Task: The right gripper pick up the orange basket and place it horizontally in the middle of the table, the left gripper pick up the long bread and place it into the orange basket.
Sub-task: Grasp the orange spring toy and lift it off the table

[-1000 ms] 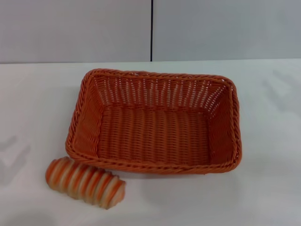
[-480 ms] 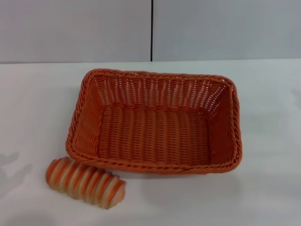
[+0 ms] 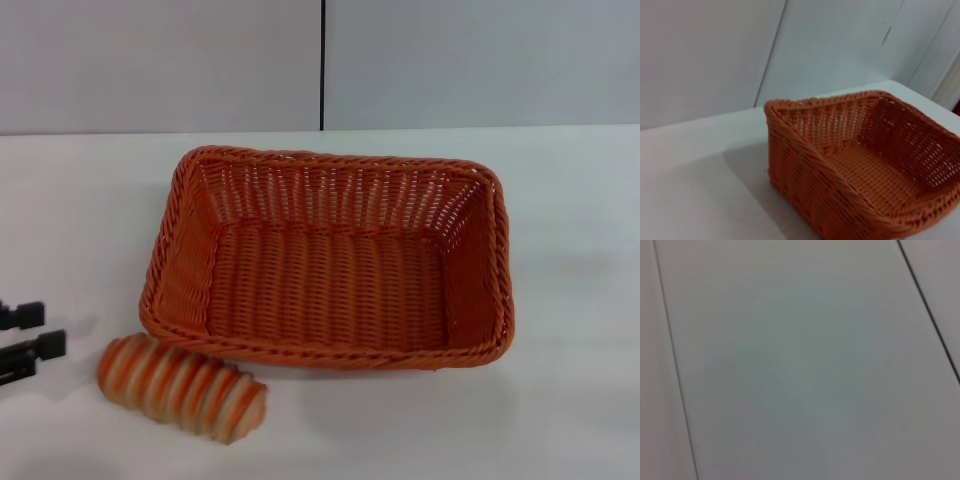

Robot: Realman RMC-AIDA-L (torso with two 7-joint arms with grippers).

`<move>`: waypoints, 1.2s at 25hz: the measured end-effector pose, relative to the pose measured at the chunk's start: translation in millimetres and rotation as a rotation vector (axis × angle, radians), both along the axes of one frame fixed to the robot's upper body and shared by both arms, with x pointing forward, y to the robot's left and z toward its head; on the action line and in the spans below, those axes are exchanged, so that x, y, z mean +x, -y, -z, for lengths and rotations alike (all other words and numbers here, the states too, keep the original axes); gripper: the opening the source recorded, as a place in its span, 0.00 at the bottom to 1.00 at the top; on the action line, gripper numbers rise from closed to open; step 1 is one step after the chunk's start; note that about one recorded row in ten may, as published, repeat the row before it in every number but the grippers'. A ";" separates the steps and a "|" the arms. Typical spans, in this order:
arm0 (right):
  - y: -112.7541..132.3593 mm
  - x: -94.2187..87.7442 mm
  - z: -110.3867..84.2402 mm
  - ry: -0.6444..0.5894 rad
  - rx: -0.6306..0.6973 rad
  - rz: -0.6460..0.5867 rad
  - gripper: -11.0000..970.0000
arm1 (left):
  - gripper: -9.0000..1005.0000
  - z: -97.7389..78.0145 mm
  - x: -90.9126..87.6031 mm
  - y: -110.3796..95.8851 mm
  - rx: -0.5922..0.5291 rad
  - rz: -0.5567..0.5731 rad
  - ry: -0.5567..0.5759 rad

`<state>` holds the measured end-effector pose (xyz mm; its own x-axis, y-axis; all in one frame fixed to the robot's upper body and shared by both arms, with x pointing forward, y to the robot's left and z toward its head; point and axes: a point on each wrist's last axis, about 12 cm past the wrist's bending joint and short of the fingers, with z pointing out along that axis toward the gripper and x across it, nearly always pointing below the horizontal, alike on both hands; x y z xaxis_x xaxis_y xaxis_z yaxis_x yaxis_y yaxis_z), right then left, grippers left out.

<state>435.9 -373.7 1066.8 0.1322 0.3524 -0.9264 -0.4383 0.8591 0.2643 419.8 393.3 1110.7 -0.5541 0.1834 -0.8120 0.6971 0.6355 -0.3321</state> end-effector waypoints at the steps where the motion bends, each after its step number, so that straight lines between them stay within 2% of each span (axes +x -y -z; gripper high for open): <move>1: 0.0 0.0 0.0 0.000 0.000 0.000 0.56 | 0.52 3.1 3.7 2.9 -0.004 0.000 0.003; 8: 0.5 -8.5 11.9 -0.022 -0.019 0.052 0.56 | 0.52 23.8 19.4 16.1 0.013 0.003 -0.038; 18: -1.1 -4.5 11.8 -0.028 -0.033 0.033 0.56 | 0.52 28.0 12.2 8.6 0.074 -0.004 -0.078; 30: -3.3 -1.6 15.4 -0.049 -0.026 0.041 0.56 | 0.52 28.7 14.5 12.0 0.088 0.020 -0.072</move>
<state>434.3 -370.3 1051.4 0.1002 0.3237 -0.9408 -0.3893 0.8830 0.2624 434.4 381.4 1082.0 -0.6059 0.2639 -0.7505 0.6862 0.6507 -0.3252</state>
